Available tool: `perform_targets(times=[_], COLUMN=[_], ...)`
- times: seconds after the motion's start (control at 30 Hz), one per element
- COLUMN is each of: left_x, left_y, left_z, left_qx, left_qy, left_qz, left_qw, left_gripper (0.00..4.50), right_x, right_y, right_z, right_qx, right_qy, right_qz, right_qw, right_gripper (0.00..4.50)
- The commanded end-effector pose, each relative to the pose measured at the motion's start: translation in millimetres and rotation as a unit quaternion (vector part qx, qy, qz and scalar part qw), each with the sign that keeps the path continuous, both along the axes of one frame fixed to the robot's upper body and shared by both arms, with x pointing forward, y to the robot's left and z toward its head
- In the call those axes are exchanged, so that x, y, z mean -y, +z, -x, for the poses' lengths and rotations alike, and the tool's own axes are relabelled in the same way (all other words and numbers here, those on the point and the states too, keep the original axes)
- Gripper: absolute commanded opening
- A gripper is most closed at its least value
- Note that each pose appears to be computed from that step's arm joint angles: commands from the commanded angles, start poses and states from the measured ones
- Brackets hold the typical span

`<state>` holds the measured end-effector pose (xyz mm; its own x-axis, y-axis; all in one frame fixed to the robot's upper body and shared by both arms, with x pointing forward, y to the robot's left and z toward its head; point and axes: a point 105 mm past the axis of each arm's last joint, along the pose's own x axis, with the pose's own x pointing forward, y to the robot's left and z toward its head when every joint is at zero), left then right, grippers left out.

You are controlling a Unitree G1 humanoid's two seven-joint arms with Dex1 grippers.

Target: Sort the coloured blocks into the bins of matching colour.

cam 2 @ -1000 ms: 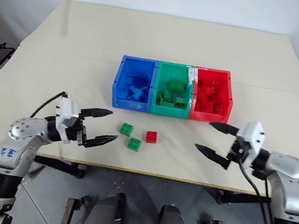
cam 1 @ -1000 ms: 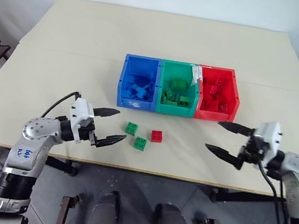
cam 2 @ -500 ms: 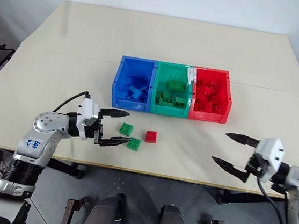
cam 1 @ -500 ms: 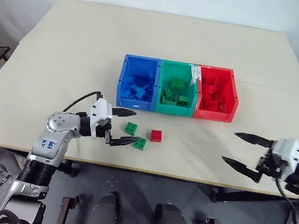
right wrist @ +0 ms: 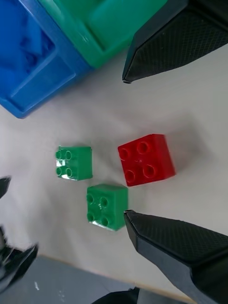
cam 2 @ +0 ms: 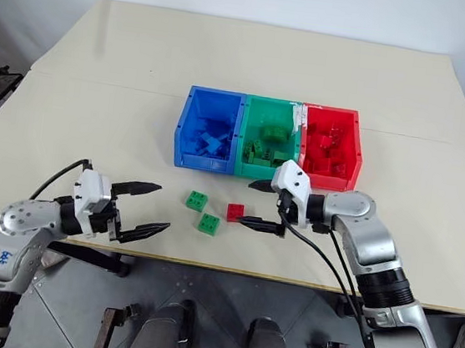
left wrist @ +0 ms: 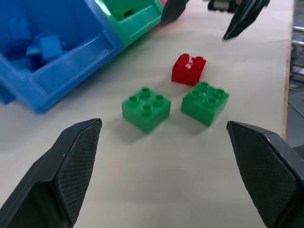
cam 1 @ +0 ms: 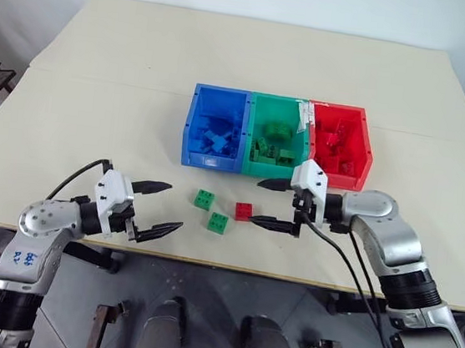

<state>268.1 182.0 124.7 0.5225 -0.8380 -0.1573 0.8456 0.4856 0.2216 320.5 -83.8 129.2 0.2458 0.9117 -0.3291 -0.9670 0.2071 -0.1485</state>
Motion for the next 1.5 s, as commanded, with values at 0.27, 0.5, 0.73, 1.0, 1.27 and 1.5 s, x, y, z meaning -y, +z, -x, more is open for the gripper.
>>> perform_targets(times=[0.27,0.5,0.73,1.0,1.27,1.5], left_x=[0.8,2.2,26.7,59.8,72.2,74.2], left_y=[13.1,13.6,28.6,39.9,49.9,50.0], left_z=[5.0,1.4,-1.6,-9.1,-14.2,-15.0], left_qx=[0.026,0.025,0.029,0.036,0.044,0.043], left_qy=[0.013,-0.005,-0.046,-0.091,-0.106,-0.111], left_qz=[0.007,0.007,0.058,0.077,0.086,0.080], left_qw=[1.000,1.000,0.997,0.992,0.990,0.990], left_gripper=[4.50,4.50,4.50,4.50,4.50,4.50], right_x=[-21.3,-16.8,18.2,96.5,130.1,129.5], right_y=[-12.7,-5.6,66.4,111.7,111.4,99.6], right_z=[-1.6,1.2,-4.9,-51.7,-87.9,-84.0], right_qx=[0.003,0.020,0.068,0.153,0.179,0.164], right_qy=[0.014,0.002,-0.074,-0.246,-0.341,-0.318], right_qz=[-0.001,-0.015,-0.135,-0.143,-0.135,-0.124], right_qw=[1.000,1.000,0.986,0.946,0.913,0.926], right_gripper=[3.60,1.55,1.55,1.55,1.86,4.14])
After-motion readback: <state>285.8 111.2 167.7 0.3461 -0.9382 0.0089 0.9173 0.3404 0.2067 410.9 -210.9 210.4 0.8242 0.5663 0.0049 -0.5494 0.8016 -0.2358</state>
